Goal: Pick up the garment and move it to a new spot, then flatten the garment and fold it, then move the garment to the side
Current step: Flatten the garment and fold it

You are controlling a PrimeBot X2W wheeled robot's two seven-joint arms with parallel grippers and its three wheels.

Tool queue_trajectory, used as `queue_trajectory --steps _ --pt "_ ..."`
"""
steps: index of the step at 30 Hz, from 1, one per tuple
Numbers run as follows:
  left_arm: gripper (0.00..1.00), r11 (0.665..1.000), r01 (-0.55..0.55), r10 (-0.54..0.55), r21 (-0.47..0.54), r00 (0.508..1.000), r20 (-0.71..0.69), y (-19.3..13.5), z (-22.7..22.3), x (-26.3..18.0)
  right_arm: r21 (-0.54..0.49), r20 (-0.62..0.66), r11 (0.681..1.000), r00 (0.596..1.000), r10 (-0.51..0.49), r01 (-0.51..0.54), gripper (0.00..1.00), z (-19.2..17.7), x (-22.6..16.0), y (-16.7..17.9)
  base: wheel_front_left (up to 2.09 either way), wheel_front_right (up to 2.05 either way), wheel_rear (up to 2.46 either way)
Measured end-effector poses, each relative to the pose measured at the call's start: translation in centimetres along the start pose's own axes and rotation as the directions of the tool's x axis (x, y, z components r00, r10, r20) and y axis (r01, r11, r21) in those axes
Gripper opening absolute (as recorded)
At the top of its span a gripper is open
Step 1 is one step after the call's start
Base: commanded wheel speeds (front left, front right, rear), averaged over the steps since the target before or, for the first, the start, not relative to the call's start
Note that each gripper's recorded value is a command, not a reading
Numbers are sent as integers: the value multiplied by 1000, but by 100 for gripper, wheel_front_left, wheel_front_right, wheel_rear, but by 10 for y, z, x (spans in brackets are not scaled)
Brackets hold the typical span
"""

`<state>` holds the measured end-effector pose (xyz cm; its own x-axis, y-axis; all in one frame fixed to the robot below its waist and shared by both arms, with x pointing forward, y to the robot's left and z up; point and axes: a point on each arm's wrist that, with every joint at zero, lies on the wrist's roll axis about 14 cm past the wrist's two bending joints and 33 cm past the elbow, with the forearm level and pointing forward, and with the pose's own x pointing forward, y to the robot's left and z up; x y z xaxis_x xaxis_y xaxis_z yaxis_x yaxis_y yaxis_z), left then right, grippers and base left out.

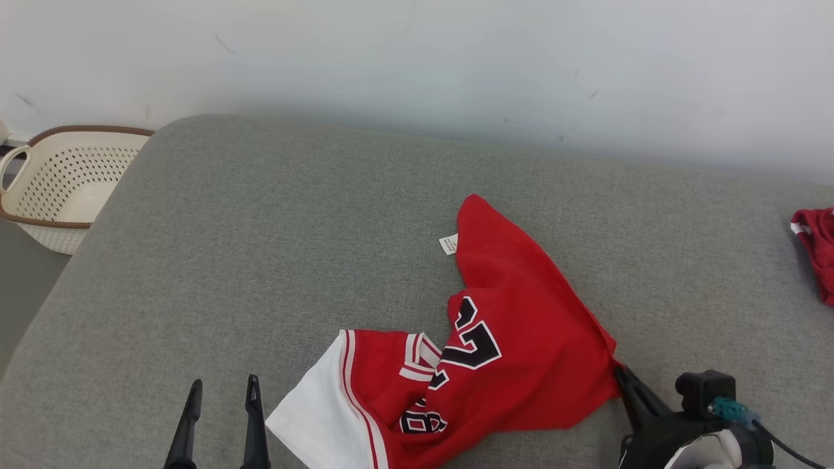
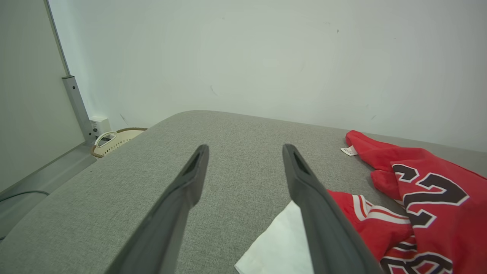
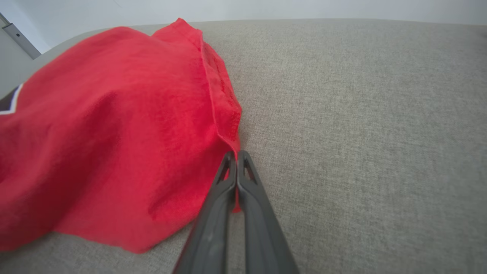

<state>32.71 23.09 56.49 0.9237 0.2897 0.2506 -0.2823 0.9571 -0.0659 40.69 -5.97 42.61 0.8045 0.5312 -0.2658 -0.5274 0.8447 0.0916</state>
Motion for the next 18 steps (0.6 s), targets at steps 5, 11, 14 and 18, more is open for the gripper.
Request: queue_trajectory --steps 5,11,14,18 --pt "100 1000 -10 10 2 1000 -3 2 -1 1 5 75 1000 997 -9 8 0 23 5 -6 0 0 0" --pt "100 1000 0 0 -3 1000 -7 -2 -3 2 51 211 999 977 -24 13 0 81 5 -23 0 0 0" --pt "100 1000 8 -8 -9 1000 -8 -5 -4 2 33 264 999 965 -8 -1 0 112 1 -29 0 0 0" --pt "100 1000 12 -12 -18 1000 -8 -6 -3 0 7 328 1000 945 11 -14 0 152 -7 -35 0 0 0"
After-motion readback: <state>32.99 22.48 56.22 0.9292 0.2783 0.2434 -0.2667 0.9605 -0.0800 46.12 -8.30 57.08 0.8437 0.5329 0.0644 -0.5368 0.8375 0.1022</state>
